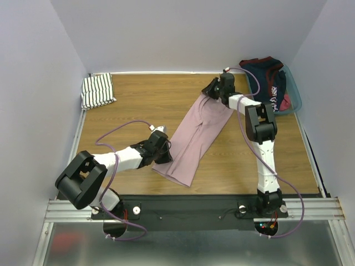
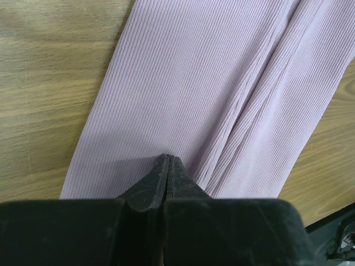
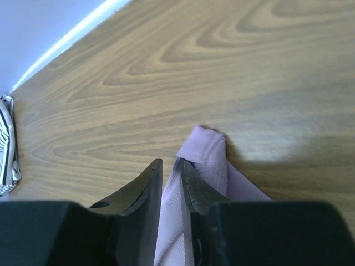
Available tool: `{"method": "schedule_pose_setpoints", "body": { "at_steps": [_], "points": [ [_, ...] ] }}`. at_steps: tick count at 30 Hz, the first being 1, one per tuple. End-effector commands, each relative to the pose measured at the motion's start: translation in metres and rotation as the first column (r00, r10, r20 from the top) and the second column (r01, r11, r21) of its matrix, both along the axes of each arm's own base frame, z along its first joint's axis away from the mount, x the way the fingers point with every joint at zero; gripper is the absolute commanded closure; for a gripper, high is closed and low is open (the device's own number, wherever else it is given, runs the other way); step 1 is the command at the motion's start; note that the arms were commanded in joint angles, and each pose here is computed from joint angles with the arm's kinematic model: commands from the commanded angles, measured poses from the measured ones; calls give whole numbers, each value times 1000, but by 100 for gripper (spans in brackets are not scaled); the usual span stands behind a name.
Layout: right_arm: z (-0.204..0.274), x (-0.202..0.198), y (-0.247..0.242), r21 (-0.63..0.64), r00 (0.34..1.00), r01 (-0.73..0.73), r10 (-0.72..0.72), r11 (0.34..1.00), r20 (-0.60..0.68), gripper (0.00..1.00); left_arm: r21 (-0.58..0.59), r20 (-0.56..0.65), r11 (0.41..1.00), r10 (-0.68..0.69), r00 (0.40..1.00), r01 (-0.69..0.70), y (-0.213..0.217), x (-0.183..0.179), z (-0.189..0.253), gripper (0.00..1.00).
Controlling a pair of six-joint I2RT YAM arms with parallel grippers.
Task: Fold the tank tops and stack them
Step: Fold the tank top
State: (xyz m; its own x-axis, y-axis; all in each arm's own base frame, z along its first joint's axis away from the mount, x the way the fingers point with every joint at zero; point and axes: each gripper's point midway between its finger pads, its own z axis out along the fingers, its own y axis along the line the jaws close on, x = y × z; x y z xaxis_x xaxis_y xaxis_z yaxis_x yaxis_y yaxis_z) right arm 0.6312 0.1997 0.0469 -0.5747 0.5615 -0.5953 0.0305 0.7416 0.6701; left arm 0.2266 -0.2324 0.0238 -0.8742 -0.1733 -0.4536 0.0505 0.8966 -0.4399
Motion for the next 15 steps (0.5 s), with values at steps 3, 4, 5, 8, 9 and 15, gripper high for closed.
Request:
{"method": "schedule_pose_setpoints", "body": {
  "at_steps": [3, 4, 5, 8, 9, 15],
  "points": [
    [112, 14, 3, 2, 973, -46, 45, 999, 226, 68, 17, 7, 1000, -4, 1000, 4, 6, -1, 3, 100],
    [123, 11, 0, -3, 970, -37, 37, 999, 240, 68, 16, 10, 1000, -3, 1000, 3, 6, -1, 4, 100],
    [132, 8, -3, -12, 967, -29, 31, 1000, 253, 67, 14, 12, 1000, -5, 1000, 5, 6, -2, 4, 100],
    [149, -16, -18, -21, 968, 18, -12, 1000, 250, 67, 2, 28, 1000, -11, 1000, 11, 5, 0, 9, 100],
    [152, -22, -26, -21, 968, 31, -24, 999, 249, 68, -1, 29, 1000, -14, 999, 14, 4, 0, 10, 100],
    [133, -89, -70, 85, 979, 47, -63, 995, 192, 74, -25, 53, 999, -28, 998, 30, 1, 1, 19, 100]
  ]
}}
